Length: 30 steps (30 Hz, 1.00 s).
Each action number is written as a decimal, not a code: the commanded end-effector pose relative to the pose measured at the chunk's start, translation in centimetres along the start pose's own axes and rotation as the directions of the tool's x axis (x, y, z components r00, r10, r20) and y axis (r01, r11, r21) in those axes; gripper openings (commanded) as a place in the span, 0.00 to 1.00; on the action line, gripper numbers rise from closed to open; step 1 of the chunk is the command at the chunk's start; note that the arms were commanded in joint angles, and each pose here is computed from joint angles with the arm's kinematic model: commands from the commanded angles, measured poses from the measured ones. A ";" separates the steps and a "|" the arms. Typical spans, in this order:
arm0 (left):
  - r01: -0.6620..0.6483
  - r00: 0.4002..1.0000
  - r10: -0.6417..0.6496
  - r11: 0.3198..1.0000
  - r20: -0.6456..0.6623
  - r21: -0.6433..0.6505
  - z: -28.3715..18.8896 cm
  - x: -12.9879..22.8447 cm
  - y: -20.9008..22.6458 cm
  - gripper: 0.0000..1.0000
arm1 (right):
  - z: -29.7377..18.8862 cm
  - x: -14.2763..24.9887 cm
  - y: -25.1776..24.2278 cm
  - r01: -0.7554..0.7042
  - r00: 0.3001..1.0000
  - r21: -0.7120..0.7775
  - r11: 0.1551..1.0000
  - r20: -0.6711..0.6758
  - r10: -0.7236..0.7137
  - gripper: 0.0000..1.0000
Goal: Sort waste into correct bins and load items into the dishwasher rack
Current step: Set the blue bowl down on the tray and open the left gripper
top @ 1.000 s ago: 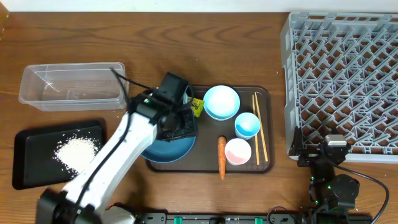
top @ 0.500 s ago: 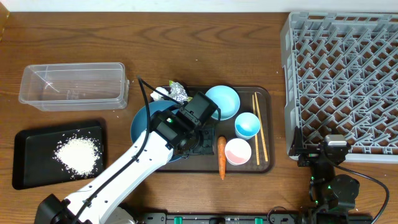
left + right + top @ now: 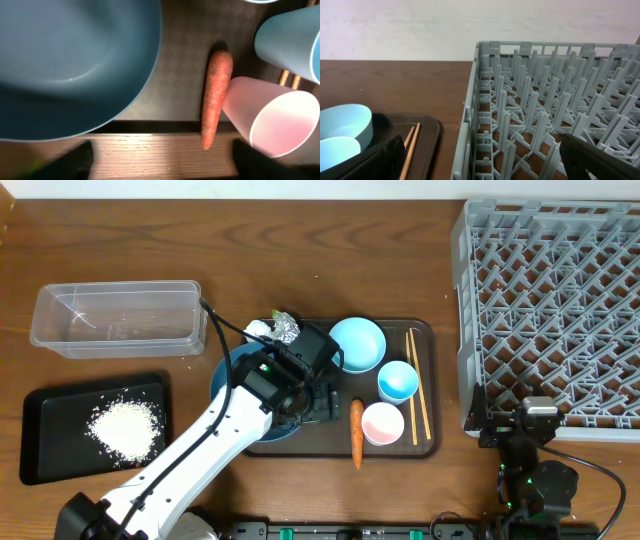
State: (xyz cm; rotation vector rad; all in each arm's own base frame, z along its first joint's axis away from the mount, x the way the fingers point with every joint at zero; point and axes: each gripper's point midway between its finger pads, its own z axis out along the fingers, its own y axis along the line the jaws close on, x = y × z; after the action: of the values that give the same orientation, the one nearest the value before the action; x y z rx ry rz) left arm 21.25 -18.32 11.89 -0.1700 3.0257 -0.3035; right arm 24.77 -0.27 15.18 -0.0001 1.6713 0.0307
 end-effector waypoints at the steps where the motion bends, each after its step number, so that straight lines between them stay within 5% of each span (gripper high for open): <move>1: 0.002 1.000 -0.002 1.000 0.026 -0.018 -0.3 -0.7 0.2 0.99 | 0.0 0.2 0.1 0.008 1.000 -0.006 1.000 -0.007 -0.008 0.99; 6: -0.006 0.993 0.020 0.993 0.117 -0.118 -1.1 -2.8 2.9 1.00 | 0.0 0.2 0.1 0.008 1.000 -0.006 1.000 -0.007 -0.008 0.99; 17: 0.398 0.883 -0.371 0.916 0.288 -0.040 -6.5 -6.9 12.0 0.98 | 0.0 0.2 0.1 0.008 1.000 -0.006 1.000 -0.006 -0.008 0.99; 30: 0.437 0.870 -0.406 0.898 0.279 -0.054 -6.9 -6.3 13.2 0.98 | 0.0 0.2 0.1 0.008 1.000 -0.006 1.000 -0.007 -0.008 0.99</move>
State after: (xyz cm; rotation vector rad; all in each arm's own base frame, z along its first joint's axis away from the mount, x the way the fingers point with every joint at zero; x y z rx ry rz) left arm 25.12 -3.68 15.83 -0.8116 2.7355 -0.1287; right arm 24.77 -0.27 15.19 -0.0001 1.6709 0.0307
